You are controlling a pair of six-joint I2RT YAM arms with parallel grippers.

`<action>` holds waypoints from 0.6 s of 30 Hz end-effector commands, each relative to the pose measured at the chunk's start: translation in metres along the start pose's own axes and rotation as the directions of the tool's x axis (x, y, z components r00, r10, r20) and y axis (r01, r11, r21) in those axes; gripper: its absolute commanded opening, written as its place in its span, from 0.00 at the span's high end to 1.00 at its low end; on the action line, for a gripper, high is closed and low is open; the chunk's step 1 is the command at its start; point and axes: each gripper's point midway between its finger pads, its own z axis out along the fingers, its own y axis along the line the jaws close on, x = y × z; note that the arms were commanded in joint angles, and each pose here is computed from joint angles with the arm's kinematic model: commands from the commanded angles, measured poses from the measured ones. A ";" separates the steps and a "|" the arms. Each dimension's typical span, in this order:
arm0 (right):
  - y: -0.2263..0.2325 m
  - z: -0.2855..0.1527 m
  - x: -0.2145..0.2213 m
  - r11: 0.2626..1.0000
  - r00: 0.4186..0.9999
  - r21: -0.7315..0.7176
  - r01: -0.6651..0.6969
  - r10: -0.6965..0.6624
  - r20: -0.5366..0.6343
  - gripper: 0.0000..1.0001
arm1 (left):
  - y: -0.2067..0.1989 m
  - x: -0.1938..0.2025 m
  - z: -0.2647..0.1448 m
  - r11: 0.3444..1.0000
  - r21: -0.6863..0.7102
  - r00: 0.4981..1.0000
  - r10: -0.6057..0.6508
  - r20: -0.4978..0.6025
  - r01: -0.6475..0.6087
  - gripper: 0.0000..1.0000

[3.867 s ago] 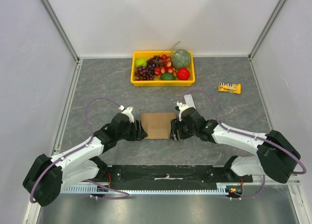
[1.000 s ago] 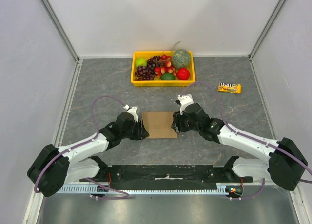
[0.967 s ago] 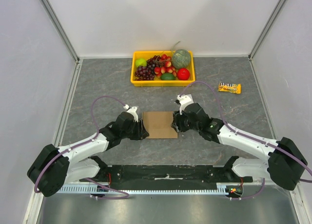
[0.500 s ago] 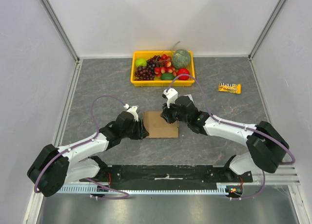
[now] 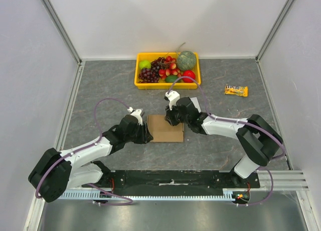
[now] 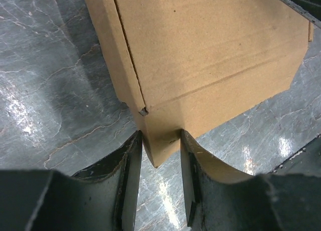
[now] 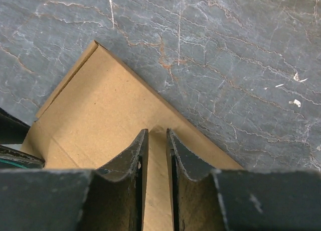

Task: Fold the paper box

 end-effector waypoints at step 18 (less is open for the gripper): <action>-0.005 0.012 -0.008 1.000 1.000 -0.020 -0.019 0.020 0.014 0.73 | 0.012 -0.006 0.009 0.997 -0.068 0.999 0.039 0.020 -0.037 0.50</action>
